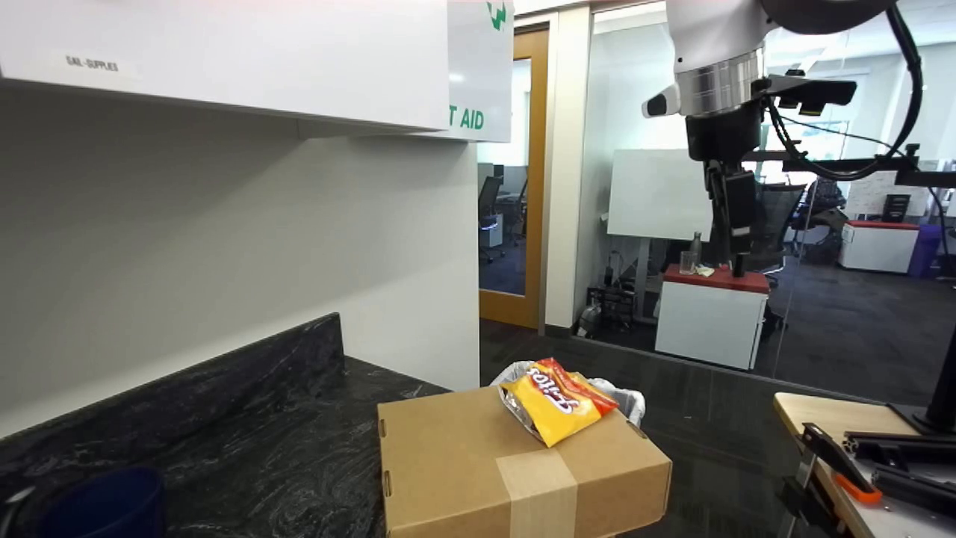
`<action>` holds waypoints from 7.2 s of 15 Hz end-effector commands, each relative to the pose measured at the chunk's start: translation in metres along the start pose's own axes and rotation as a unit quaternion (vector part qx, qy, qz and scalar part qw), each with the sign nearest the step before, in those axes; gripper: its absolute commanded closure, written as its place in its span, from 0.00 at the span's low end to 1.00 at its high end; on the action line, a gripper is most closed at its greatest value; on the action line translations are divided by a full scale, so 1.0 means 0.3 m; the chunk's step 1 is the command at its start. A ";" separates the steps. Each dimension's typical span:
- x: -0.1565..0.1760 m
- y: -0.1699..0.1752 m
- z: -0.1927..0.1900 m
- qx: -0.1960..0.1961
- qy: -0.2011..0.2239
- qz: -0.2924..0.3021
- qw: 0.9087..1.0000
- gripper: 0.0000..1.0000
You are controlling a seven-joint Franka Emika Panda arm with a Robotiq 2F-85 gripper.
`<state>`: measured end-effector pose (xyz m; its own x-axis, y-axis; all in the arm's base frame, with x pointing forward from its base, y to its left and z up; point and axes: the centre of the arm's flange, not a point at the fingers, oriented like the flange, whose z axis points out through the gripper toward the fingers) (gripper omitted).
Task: Pick up the yellow wrapper from the brown box and throw it in the bin
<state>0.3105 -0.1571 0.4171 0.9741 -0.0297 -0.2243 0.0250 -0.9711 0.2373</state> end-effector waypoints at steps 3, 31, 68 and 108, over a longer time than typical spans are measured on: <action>0.000 0.000 0.000 0.000 0.000 0.000 1.000 0.00; 0.322 -0.376 0.160 0.082 0.232 -0.161 0.956 0.00; 0.678 -0.301 0.393 0.045 0.173 -0.245 0.953 0.40; 0.439 1.006 0.035 0.046 0.136 -0.001 0.990 0.97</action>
<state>0.4059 -0.4257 0.4768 0.9958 -0.0207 0.0897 -0.0370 -0.9821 0.1847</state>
